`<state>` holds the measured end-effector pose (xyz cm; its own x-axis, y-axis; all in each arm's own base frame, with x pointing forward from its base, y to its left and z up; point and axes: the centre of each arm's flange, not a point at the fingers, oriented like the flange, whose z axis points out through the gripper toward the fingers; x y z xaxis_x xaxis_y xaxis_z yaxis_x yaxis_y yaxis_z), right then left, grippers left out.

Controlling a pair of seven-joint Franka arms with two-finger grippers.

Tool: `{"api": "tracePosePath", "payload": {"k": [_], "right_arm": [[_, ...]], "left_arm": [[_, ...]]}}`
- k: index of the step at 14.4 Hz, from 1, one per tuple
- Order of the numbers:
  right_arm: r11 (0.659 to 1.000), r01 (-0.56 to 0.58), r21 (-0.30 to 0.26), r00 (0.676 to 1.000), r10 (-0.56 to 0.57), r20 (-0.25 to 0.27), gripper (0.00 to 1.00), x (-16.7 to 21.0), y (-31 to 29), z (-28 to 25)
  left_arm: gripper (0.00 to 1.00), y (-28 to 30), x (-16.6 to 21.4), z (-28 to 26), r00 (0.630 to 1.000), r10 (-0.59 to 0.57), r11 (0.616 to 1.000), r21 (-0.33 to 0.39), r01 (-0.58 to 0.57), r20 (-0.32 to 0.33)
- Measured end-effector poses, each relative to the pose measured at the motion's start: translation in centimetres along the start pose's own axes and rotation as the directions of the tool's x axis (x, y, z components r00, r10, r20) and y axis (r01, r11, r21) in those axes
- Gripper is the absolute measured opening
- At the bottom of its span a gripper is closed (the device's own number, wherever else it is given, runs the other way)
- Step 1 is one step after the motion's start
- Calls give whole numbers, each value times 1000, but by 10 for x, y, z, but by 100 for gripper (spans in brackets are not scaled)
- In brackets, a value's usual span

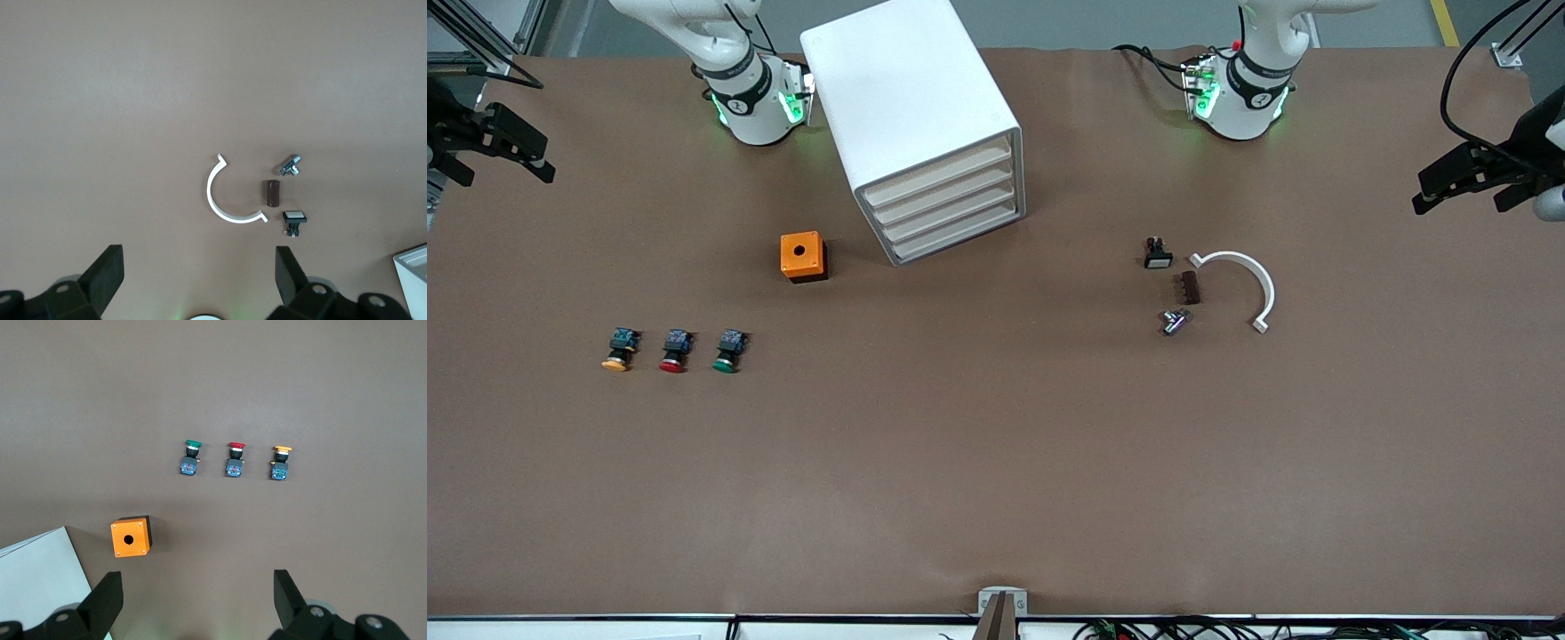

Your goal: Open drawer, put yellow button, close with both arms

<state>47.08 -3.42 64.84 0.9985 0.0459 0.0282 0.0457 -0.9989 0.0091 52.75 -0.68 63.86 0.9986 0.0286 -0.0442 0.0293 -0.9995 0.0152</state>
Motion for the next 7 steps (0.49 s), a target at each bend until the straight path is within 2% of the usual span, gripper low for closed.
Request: {"api": "tracePosePath", "payload": {"k": [5,7], "right_arm": [[1000,0,0,1000,0,-1,100,0,0,0],[1000,0,0,1000,0,-1,100,0,0,0]], "left_arm": [[100,1,28,57,992,-6,1000,8,5,127],[100,1,43,89,982,-43,999,18,40,183]]}}
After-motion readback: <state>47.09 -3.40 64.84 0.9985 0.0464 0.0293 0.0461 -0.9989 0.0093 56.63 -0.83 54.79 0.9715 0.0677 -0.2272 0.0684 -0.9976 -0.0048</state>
